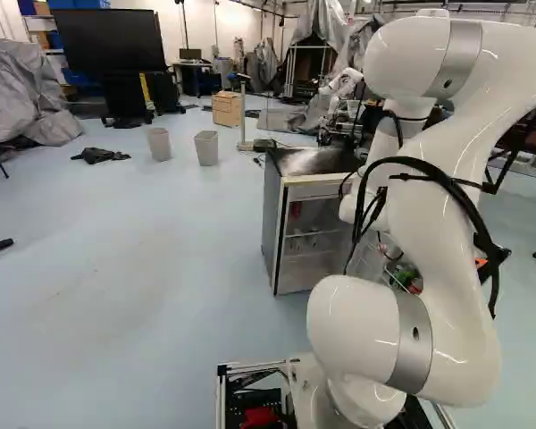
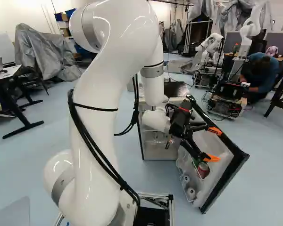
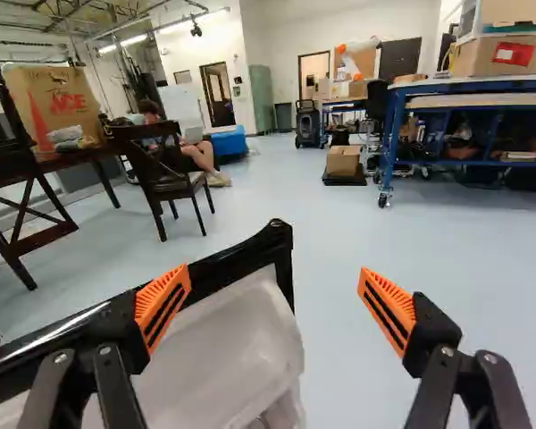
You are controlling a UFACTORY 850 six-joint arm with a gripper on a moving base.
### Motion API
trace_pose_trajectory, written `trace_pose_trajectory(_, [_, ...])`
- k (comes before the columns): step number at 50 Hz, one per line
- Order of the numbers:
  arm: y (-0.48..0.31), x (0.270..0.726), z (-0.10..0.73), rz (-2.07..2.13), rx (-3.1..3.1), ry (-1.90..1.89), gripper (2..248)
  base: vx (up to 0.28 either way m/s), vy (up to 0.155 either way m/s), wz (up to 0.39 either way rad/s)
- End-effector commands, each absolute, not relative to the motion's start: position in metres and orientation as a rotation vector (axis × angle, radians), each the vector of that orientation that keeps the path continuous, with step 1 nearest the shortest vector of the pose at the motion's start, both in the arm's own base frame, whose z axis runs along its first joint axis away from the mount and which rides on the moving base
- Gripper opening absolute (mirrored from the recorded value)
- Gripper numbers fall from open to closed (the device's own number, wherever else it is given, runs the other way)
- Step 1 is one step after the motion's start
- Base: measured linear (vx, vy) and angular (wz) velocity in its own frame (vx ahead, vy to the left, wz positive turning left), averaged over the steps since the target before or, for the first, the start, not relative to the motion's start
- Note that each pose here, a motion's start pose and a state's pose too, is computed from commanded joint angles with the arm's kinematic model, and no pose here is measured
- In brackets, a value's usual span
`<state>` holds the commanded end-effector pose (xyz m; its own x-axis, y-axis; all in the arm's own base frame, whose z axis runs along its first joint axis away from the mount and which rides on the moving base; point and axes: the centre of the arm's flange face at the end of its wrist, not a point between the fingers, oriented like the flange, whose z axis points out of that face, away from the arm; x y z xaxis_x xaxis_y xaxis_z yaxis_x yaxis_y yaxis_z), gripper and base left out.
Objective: Grab a drink from the fridge
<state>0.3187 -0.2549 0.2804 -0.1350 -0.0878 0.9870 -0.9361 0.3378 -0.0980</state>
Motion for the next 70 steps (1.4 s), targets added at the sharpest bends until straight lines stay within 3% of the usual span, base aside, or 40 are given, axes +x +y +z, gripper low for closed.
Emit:
trace_pose_trajectory(52, [-0.153, 0.271, 0.289, 1.337, 1.616, -1.089, 247, 0.000, 0.000, 0.000])
trace_pose_trajectory(70, [-0.139, 0.279, 0.289, 1.459, 1.775, -0.949, 247, 0.000, 0.000, 0.000])
